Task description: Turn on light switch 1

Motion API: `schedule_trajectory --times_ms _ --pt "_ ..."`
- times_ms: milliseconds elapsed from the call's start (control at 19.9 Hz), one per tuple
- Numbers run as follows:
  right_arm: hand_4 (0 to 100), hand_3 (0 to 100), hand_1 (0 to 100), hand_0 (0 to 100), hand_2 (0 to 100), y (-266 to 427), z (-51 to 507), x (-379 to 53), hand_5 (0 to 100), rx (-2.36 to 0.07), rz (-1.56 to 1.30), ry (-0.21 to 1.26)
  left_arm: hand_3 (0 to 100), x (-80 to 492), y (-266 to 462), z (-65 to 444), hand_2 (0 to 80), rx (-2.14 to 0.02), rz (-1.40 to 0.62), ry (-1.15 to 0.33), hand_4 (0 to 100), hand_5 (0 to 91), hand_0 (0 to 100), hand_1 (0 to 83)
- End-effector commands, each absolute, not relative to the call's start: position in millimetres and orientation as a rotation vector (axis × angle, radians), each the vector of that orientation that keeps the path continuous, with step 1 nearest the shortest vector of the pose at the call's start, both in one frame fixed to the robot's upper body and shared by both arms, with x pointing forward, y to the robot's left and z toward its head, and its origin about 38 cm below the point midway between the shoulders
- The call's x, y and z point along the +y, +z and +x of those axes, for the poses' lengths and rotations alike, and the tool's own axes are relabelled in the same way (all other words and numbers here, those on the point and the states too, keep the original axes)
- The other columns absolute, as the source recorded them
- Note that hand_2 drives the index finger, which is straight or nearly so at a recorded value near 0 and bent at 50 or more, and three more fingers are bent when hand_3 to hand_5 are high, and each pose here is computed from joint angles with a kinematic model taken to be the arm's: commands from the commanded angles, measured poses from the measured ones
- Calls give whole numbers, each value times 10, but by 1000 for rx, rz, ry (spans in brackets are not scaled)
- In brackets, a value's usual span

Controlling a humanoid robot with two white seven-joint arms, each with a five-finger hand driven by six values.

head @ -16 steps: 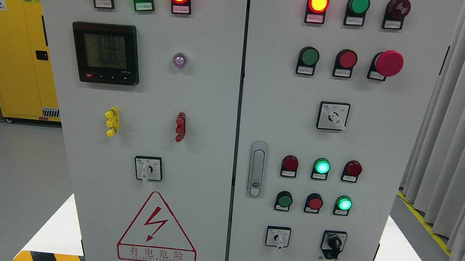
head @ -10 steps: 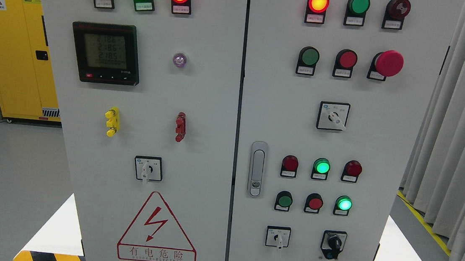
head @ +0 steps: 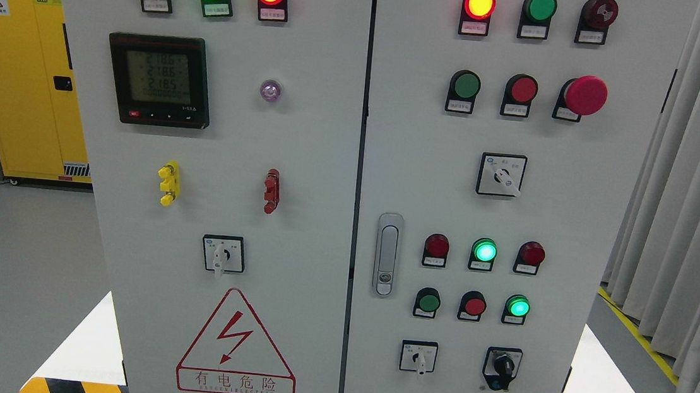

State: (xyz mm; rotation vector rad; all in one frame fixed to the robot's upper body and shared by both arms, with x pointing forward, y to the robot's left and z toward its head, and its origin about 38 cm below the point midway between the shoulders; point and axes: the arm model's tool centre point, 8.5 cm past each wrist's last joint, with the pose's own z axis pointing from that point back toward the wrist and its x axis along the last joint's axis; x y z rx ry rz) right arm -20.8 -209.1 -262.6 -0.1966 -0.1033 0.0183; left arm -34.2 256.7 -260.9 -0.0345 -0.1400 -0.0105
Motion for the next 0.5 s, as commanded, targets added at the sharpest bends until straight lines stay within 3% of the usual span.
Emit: schedule_trajectory --times_ms 0,251,451 --pt "0 0 500 0 40 -2627 -214 -2094 0 -99 -198 -11 0 2370 -2468 108 0 -380 -43 -22 83 0 53 35" --pt "0 0 500 0 40 -2627 -214 -2094 0 -99 -198 -11 105 2514 -2139 702 0 -618 10 -75 194 0 115 78" --pt "0 0 500 0 40 -2627 -214 -2094 0 -99 -198 -11 252 2688 -1743 1264 0 -819 35 -95 278 0 166 99"
